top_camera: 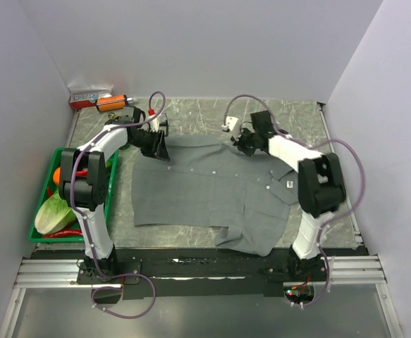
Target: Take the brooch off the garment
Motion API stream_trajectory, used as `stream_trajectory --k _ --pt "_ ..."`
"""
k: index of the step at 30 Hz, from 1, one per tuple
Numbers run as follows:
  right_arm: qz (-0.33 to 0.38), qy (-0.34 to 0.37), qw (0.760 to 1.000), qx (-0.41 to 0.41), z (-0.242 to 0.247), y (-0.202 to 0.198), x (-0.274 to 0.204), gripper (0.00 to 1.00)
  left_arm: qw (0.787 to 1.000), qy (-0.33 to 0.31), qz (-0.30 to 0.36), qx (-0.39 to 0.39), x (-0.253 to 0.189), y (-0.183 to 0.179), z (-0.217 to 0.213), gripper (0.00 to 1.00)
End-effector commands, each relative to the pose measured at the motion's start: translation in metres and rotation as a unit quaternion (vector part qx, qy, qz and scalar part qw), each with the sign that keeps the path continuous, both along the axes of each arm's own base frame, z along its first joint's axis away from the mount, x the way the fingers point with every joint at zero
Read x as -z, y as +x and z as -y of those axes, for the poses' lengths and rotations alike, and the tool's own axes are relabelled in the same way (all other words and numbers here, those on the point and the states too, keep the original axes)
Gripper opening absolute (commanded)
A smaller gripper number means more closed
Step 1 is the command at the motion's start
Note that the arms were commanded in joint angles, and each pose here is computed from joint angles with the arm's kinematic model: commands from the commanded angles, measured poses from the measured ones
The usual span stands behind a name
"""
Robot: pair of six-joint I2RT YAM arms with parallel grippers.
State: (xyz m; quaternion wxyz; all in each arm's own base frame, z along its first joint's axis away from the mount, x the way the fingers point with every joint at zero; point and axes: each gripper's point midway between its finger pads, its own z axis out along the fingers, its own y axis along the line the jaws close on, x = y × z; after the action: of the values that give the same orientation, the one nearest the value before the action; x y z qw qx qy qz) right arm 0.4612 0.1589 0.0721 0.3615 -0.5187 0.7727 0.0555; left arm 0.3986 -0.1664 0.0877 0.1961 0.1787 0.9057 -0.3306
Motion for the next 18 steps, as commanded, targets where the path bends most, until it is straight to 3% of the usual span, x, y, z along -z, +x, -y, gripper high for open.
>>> stream_trajectory --k 1,11,18 --pt "0.063 0.186 0.98 -0.034 -0.046 -0.021 -0.096 0.0 0.99 -0.075 0.117 0.032 -0.065 0.031 0.04 0.41" --pt "0.014 0.327 0.945 -0.015 -0.076 -0.045 -0.149 0.0 0.949 -0.201 0.215 0.112 -0.125 0.055 0.117 0.41" --pt "0.011 0.364 0.931 0.01 -0.081 -0.043 -0.166 0.0 0.947 -0.227 0.203 0.102 -0.107 0.065 0.15 0.41"
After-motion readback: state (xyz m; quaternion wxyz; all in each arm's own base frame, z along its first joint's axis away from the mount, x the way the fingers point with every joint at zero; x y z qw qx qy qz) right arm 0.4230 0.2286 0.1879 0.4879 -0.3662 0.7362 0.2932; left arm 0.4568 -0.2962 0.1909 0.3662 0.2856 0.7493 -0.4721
